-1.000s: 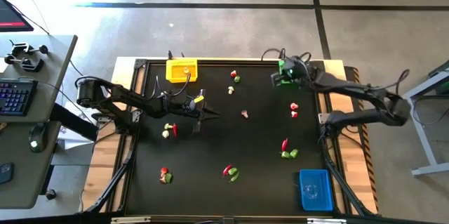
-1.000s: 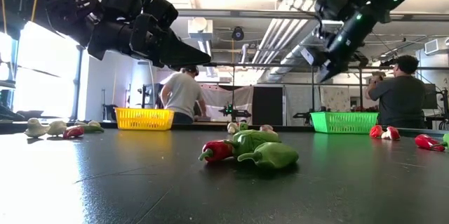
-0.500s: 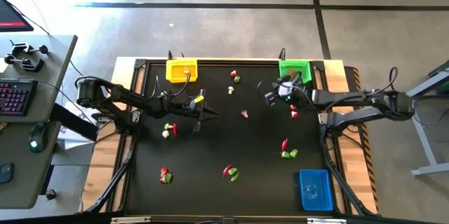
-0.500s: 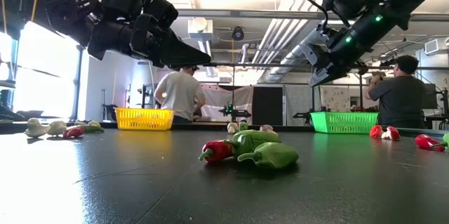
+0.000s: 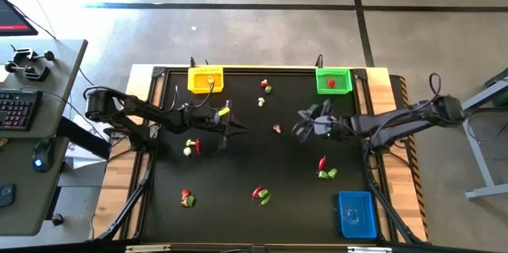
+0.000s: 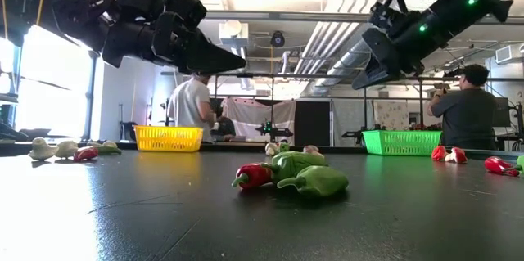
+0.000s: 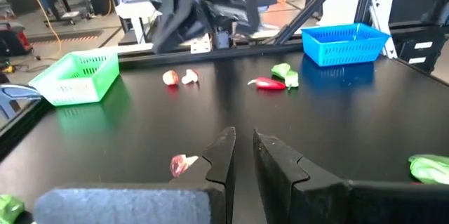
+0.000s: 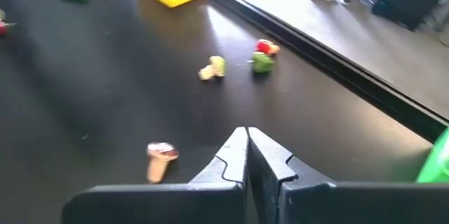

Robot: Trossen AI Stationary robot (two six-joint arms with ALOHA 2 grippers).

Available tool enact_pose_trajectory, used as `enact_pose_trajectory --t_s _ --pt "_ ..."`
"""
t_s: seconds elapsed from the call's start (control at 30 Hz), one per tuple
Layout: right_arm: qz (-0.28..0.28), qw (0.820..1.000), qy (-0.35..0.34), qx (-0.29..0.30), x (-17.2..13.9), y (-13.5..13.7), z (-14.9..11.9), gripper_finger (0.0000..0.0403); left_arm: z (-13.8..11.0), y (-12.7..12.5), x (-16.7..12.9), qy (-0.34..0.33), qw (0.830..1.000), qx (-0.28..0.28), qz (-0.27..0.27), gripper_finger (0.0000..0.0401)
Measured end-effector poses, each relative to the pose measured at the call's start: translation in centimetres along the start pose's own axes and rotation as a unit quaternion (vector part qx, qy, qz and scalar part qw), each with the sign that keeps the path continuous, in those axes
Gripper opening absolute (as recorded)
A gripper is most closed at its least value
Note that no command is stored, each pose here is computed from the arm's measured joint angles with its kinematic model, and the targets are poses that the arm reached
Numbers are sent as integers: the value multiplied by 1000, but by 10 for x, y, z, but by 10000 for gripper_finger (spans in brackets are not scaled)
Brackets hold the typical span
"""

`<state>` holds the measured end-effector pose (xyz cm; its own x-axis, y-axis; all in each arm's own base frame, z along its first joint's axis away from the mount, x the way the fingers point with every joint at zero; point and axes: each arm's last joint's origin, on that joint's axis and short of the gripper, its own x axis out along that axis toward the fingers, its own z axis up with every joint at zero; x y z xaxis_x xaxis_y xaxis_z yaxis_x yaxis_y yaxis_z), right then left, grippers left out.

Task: Sort produce into baskets
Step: Put the red mushroom into the yellow bin

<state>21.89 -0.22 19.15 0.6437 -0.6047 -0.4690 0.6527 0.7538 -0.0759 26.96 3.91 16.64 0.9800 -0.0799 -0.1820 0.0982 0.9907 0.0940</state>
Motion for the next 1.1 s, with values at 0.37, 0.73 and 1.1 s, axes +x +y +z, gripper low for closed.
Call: enact_pose_trajectory --t_s 0.37,0.73,1.1 --pt "142 988 -13 -50 14 36 -7 0 21 -8 -20 14 1000 6 -27 35" --pt "216 971 -63 -81 43 47 -8 0 35 -37 -53 85 990 -52 -95 35" --pt "203 974 -58 -82 48 43 -8 0 27 -67 -75 201 962 -120 -138 36"
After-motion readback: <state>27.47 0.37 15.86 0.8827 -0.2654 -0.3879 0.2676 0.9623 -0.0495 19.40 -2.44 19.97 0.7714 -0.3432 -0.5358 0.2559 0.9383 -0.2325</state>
